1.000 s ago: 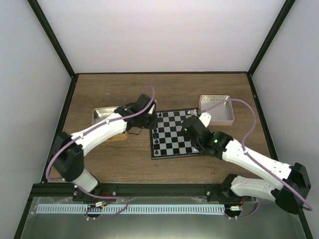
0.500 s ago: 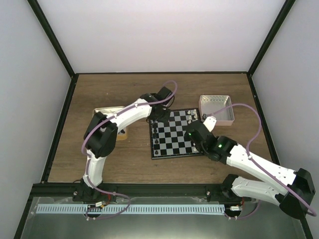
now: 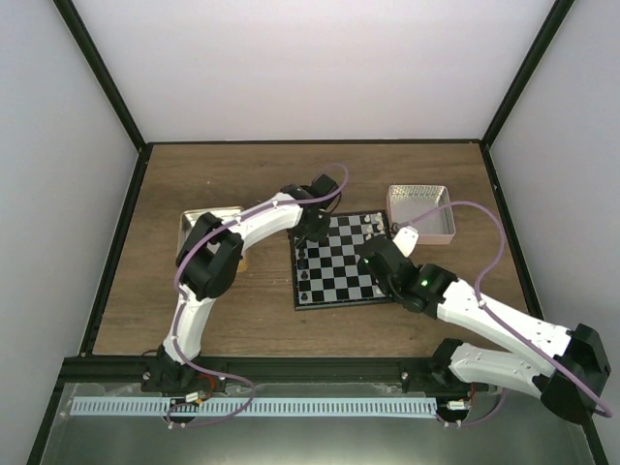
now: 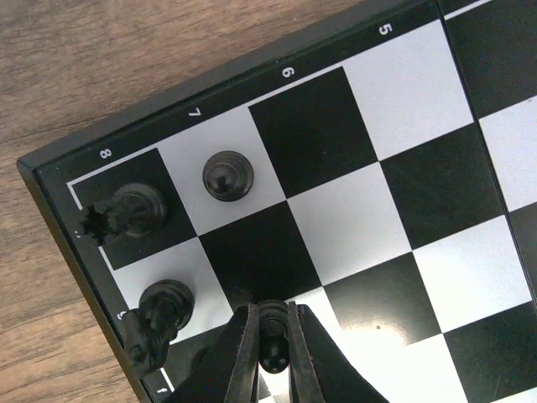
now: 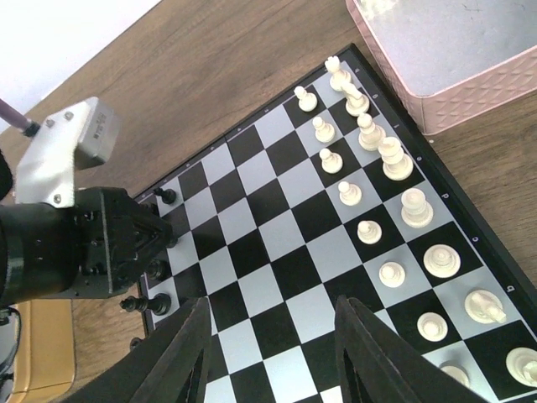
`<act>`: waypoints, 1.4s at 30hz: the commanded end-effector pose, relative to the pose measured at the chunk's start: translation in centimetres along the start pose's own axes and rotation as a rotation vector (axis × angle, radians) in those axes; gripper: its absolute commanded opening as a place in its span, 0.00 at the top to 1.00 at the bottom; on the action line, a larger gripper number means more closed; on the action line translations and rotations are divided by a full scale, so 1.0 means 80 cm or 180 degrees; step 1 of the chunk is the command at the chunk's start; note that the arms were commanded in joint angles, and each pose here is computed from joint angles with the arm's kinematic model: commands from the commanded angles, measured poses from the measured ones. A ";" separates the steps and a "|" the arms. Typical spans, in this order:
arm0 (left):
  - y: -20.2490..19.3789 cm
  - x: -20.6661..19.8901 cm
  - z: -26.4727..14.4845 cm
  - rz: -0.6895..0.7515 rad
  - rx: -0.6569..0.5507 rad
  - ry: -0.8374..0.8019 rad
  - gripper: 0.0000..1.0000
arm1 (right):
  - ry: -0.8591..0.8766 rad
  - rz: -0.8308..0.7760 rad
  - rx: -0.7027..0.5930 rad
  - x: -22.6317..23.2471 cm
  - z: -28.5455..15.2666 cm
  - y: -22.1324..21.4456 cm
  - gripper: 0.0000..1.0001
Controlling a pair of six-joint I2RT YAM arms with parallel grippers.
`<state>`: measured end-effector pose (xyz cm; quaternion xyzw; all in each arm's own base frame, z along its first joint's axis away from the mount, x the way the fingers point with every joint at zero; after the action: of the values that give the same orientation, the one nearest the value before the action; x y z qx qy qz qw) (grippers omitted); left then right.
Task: Set up the chess pieces on the board
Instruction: Place the chess piece on the chessboard.
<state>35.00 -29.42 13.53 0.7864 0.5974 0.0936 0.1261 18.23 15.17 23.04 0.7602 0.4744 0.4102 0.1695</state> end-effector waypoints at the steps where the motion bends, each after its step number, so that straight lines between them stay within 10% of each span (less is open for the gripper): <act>1: 0.010 0.005 0.005 -0.0085 -0.0075 0.0035 0.88 | -0.0002 0.0003 -0.0047 0.007 0.003 0.004 0.58; 42: 0.036 0.022 -0.058 -0.0130 -0.0400 -0.0247 0.70 | -0.0007 -0.0015 0.0037 0.008 0.004 0.001 0.57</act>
<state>36.61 -28.97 14.53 0.7806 0.5987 0.0837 0.1587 18.44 15.73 22.02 0.7626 0.4895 0.3900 0.1632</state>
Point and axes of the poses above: each gripper's point midway between its finger pads, its own z axis out along the fingers, its own x axis along the line the jaws close on, y = z × x, the point moved 9 cm from there along -z, back along the fingers, and after that the axes turned 2 degrees about -z, right-handed, at the moved point
